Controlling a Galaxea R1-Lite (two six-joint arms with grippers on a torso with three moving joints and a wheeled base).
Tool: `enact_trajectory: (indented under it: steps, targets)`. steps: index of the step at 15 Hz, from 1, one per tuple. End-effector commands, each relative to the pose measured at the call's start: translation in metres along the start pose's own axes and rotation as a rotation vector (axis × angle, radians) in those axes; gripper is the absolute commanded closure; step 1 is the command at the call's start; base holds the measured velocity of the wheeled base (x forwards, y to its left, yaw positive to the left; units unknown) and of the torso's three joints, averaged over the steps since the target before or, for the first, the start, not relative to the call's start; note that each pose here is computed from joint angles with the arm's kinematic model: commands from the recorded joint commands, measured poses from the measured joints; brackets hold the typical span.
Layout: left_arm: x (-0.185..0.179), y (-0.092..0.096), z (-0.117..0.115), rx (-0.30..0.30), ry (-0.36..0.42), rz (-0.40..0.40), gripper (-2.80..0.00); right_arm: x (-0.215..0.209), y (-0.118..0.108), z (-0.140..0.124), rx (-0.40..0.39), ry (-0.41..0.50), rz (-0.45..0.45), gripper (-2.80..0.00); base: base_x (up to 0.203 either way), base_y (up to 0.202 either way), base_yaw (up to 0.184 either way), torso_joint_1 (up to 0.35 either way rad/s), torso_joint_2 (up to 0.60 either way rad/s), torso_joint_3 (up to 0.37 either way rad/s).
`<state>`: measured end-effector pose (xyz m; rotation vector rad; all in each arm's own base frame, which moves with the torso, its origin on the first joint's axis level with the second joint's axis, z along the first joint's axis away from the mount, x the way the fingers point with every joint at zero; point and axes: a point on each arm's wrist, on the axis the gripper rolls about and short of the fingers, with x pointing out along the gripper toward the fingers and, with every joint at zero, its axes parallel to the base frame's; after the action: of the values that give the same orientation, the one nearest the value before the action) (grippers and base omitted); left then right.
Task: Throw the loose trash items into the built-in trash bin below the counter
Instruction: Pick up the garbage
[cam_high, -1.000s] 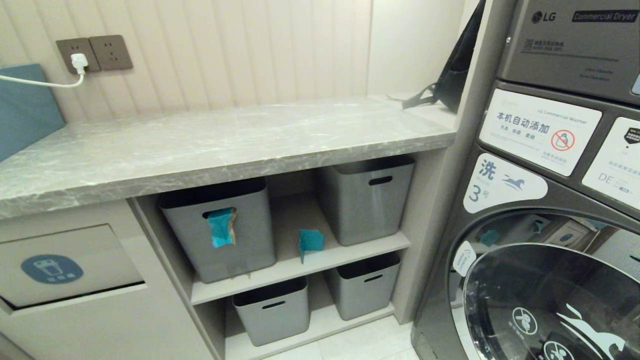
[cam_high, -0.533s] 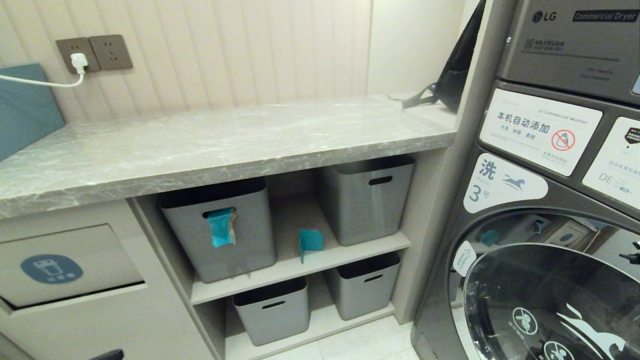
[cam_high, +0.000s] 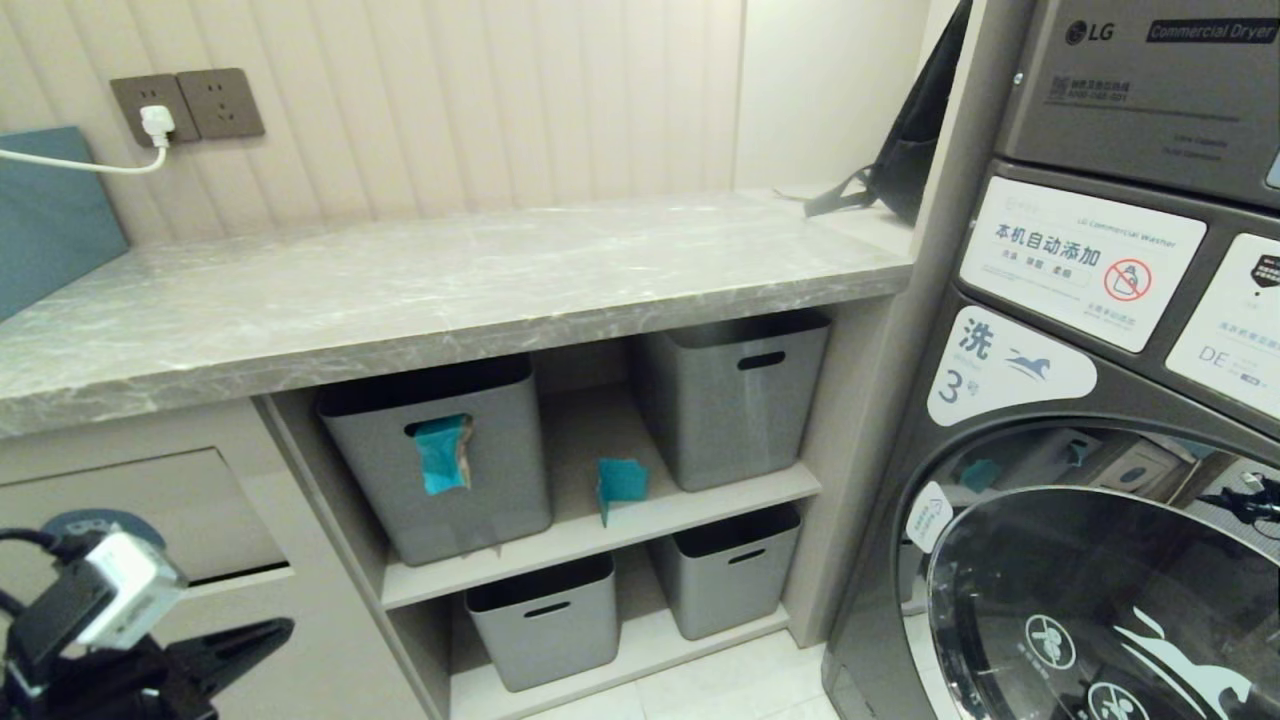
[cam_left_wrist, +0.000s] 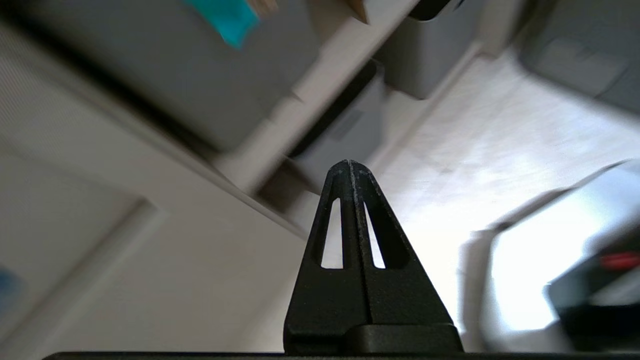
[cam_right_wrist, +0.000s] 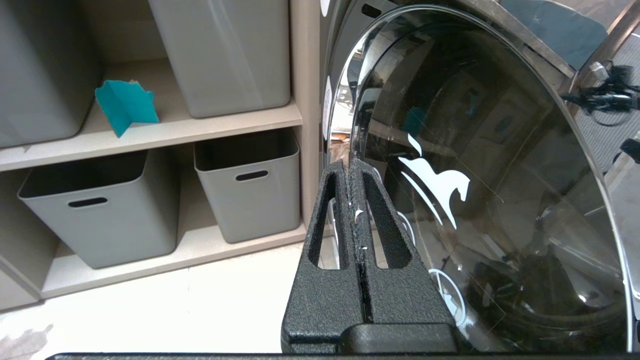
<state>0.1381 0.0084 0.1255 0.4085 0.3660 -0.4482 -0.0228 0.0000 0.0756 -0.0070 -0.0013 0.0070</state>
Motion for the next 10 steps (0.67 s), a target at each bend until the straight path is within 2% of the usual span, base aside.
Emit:
enact_trajectory:
  steps: [1,3,5,6,8,9,10]
  targets:
    - [0.037,0.018,-0.006,0.257,0.017,-0.042,0.00,0.000,0.000,0.000,-0.001,-0.001,0.002,0.00,0.000,0.000,0.000,0.000,0.00,0.000]
    - [0.059,0.030,-0.005,0.428,-0.022,-0.057,0.00,0.000,0.000,0.000,0.001,0.000,0.001,0.00,0.000,0.000,0.000,0.000,0.00,0.000]
    - [0.081,0.046,0.005,0.620,-0.072,-0.030,0.00,0.000,0.000,0.000,-0.001,-0.002,0.002,0.00,0.000,0.000,0.000,0.000,0.00,0.000]
    - [0.088,0.046,0.007,0.673,-0.066,-0.020,0.00,0.000,0.000,0.000,-0.001,-0.002,0.001,0.00,0.000,0.000,0.000,0.000,0.00,0.000]
    - [0.094,0.032,0.015,0.714,-0.008,0.028,0.00,0.000,0.000,0.000,0.001,-0.002,0.001,0.00,0.000,0.000,0.000,0.000,0.00,0.000]
    - [0.096,0.021,0.020,0.739,-0.006,0.043,0.00,0.000,0.000,0.000,-0.001,-0.002,0.001,0.00,0.000,0.000,0.000,0.000,0.00,0.000]
    - [0.095,0.006,0.018,0.739,-0.001,0.037,0.00,0.000,0.000,0.000,0.000,-0.002,0.001,0.00,0.000,0.000,0.000,0.000,0.00,0.000]
